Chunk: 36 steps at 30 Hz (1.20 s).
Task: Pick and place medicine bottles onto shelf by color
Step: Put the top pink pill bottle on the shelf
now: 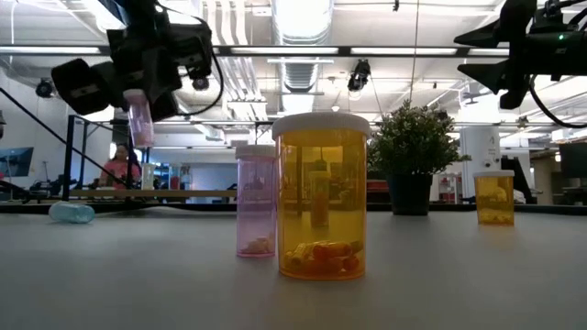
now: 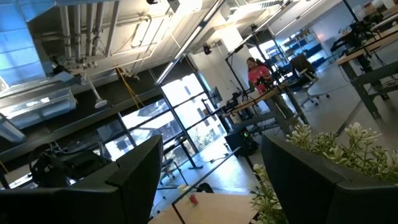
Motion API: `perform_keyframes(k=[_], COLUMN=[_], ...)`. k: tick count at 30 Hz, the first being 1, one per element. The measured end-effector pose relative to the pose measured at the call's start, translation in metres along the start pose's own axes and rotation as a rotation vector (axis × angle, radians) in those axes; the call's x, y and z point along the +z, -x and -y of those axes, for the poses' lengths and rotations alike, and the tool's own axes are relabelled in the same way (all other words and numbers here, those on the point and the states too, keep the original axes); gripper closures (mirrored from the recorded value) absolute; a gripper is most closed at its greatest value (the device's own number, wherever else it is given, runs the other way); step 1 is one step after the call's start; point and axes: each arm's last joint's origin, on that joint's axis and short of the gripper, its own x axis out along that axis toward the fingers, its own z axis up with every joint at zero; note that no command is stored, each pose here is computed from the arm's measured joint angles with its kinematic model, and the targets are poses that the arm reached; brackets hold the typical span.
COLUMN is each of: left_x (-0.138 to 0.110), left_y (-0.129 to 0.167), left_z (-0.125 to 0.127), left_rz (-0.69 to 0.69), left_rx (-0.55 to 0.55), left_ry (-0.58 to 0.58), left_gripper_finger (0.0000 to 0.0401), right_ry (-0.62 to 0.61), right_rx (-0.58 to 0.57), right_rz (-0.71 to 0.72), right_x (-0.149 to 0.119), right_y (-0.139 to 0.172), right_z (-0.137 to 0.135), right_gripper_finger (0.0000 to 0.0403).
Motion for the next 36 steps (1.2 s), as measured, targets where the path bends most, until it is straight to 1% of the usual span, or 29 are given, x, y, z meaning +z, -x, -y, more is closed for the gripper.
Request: perform_keyframes(k=[11, 21, 32, 36], left_x=[0.026, 0.046, 0.052, 0.053], left_y=[-0.04, -0.069, -0.076, -0.076], left_z=[0.005, 0.007, 0.005, 0.005], left_rz=[-0.06, -0.074, -0.053, -0.05], left_rx=[0.155, 0.225, 0.265, 0.266], left_ry=[0.0, -0.025, -0.01, -0.01], left_gripper_finger=[0.0294, 0.0294, 0.0294, 0.0278], right_ry=[0.0, 0.0, 0.0, 0.0], right_rx=[0.0, 0.0, 0.0, 0.0], right_rz=[0.0, 0.0, 0.0, 0.0], right_x=[0.0, 0.0, 0.0, 0.0], right_y=[0.0, 0.0, 0.0, 0.0], right_z=[0.0, 0.0, 0.0, 0.0], right_gripper_finger=[0.0142, 0.0142, 0.0142, 0.0142])
